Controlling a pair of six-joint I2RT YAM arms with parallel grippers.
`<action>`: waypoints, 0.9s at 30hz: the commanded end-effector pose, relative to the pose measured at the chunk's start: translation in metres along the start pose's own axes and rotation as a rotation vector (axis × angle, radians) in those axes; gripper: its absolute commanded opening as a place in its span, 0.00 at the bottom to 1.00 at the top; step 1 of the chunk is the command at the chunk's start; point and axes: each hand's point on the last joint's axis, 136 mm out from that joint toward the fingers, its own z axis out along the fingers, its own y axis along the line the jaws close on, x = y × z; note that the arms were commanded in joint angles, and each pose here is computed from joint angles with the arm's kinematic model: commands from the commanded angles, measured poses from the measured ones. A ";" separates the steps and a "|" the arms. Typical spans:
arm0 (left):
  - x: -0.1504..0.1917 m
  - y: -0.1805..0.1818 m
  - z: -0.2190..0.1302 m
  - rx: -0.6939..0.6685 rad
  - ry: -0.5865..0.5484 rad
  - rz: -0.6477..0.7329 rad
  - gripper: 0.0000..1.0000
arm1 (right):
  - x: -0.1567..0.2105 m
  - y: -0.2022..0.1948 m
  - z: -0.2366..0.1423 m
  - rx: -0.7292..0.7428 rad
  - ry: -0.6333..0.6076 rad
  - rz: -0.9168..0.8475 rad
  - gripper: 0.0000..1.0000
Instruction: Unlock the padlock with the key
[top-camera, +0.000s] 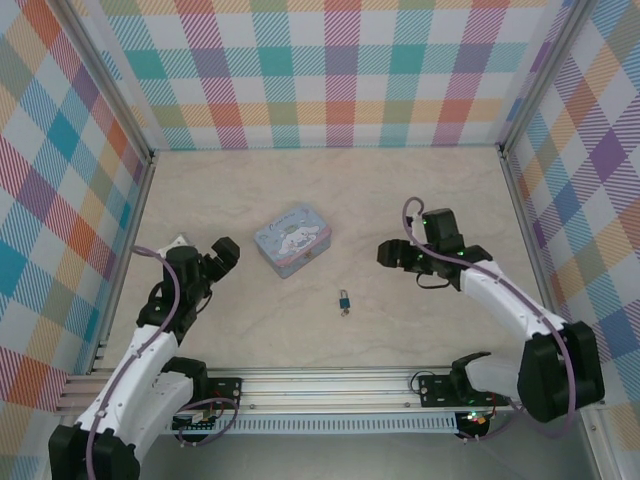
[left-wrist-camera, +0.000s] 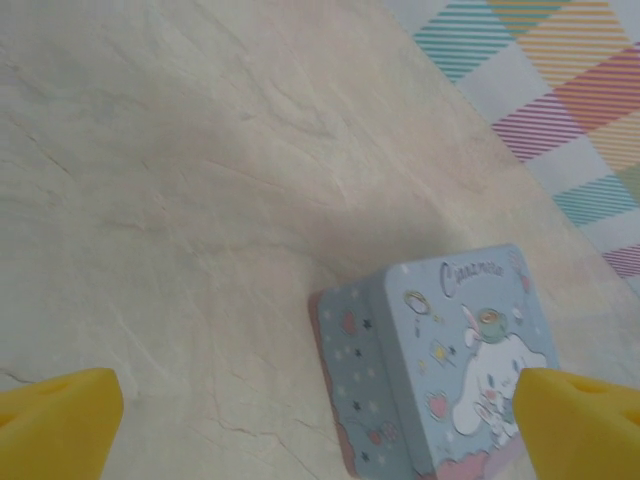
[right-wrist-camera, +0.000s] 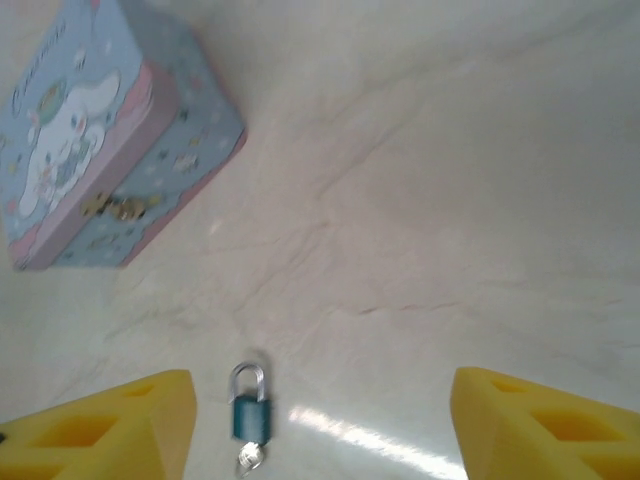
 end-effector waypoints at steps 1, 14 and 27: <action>-0.025 -0.002 0.004 -0.016 -0.058 0.007 1.00 | -0.022 -0.030 -0.022 0.165 -0.109 -0.107 0.75; -0.040 0.017 0.027 -0.101 -0.077 0.105 1.00 | -0.057 -0.121 -0.011 0.384 -0.476 -0.287 1.00; -0.057 0.041 0.036 -0.204 -0.227 0.373 1.00 | -0.080 -0.137 0.008 0.286 -0.687 -0.334 1.00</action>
